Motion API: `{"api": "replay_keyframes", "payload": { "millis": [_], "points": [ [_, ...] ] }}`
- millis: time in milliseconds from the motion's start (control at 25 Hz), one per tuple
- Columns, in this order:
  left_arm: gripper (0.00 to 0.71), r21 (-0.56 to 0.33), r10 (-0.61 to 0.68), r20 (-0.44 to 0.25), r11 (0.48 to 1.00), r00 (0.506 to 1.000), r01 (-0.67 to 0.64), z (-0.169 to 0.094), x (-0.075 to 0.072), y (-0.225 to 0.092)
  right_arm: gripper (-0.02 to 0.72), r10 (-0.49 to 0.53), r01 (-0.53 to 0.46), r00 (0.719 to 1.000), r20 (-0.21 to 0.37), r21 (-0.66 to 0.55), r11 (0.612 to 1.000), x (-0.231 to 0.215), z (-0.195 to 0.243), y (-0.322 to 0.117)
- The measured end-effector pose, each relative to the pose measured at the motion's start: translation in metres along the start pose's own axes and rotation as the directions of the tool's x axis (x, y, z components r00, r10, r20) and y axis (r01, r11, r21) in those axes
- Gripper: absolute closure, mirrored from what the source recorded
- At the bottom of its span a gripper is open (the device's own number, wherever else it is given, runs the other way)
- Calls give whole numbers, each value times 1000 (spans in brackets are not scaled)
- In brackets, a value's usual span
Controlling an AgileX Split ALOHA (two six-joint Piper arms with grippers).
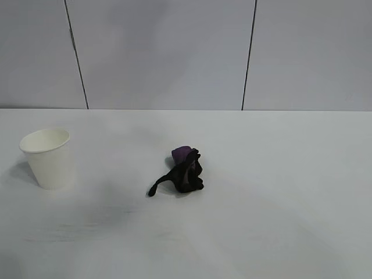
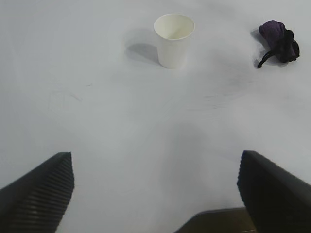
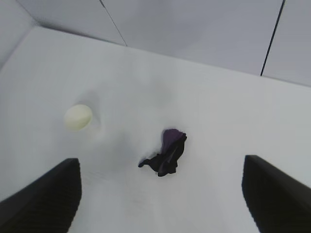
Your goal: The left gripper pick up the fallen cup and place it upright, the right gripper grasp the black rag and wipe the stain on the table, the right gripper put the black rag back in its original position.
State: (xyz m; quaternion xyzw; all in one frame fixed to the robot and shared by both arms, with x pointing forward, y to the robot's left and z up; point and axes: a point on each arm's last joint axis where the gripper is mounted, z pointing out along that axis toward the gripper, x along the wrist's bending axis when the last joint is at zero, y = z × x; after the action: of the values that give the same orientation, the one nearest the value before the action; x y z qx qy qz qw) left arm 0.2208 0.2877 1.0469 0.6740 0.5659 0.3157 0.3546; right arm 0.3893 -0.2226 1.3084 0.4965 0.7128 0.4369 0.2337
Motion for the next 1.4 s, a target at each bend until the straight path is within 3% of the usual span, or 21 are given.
{"api": "replay_keyframes", "payload": {
  "millis": [280,520,680,880,1160,1400],
  "points": [
    [50,-1,0,0,1000,1000,0,0,0,0,81,-63,56,998,-19,-246,968,-5,-121,-56],
    [50,-3,0,-1,1000,1000,0,0,0,0,81,-177,159,984,-33,-300,941,-10,-156,-140],
    [50,-3,0,-1,1000,1000,0,0,0,0,81,-232,204,970,-71,-278,939,-12,-147,-195],
    [50,-3,0,-1,1000,1000,0,0,0,0,81,-228,199,969,-94,-245,949,-16,-105,-242],
    [50,-3,0,-1,1000,1000,0,0,0,0,81,-218,200,973,-76,-195,960,-23,-47,-281],
    [50,-3,0,-1,1000,1000,0,0,0,0,81,-217,202,973,-73,-176,964,-25,-31,-295]
  ]
}}
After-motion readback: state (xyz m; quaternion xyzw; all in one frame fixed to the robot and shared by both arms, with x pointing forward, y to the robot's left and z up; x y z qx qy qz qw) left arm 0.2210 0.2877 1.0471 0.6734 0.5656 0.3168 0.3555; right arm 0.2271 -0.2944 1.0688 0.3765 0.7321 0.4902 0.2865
